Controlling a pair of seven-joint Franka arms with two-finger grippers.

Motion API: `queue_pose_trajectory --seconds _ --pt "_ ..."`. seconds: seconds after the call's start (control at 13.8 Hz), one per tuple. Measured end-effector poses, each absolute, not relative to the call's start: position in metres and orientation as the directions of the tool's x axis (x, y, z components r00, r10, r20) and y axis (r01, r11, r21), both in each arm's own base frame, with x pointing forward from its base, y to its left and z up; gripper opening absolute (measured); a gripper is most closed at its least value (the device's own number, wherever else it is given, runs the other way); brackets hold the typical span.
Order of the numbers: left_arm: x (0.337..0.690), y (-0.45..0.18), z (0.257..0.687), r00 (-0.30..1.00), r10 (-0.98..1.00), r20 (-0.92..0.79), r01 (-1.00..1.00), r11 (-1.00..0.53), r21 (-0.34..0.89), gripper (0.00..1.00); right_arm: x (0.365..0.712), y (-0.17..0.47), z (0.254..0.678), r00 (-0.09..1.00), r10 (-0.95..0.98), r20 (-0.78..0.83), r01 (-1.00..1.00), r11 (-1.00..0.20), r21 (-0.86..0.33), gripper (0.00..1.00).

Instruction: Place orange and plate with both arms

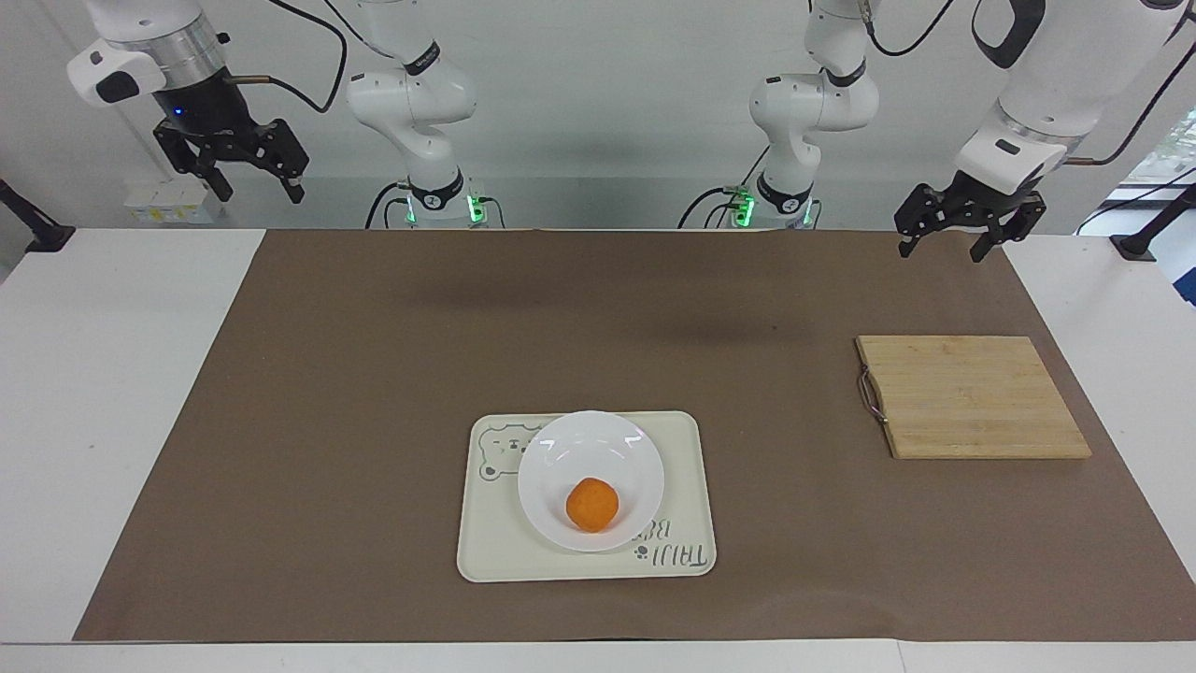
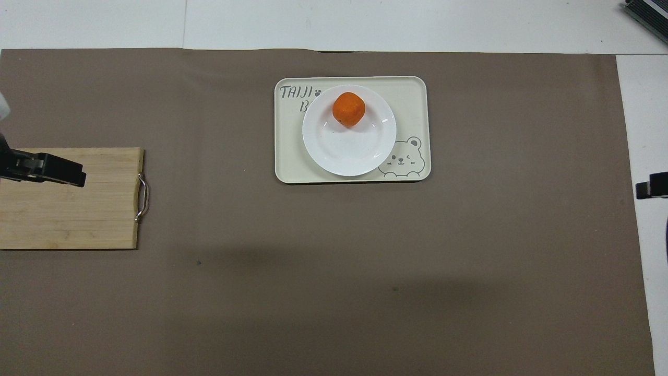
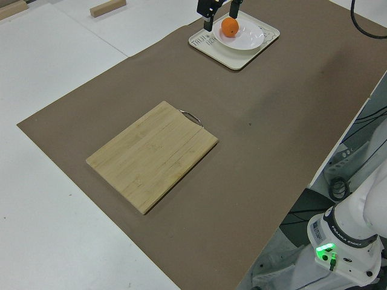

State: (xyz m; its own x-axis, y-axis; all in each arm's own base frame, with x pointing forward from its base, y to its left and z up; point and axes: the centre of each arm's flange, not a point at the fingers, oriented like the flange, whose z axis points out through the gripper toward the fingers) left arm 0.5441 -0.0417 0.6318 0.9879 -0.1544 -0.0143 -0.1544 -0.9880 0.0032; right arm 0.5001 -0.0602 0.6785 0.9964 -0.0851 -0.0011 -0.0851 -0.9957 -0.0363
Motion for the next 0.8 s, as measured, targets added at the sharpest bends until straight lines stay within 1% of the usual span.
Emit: queue_pose_trajectory --seconds 0.8 --pt "0.5441 -0.0416 0.6318 0.988 -0.154 -0.014 -0.154 -0.988 0.003 1.00 0.4995 -0.0529 0.6773 0.997 -0.078 -0.005 -0.078 -0.997 -0.027 1.00"
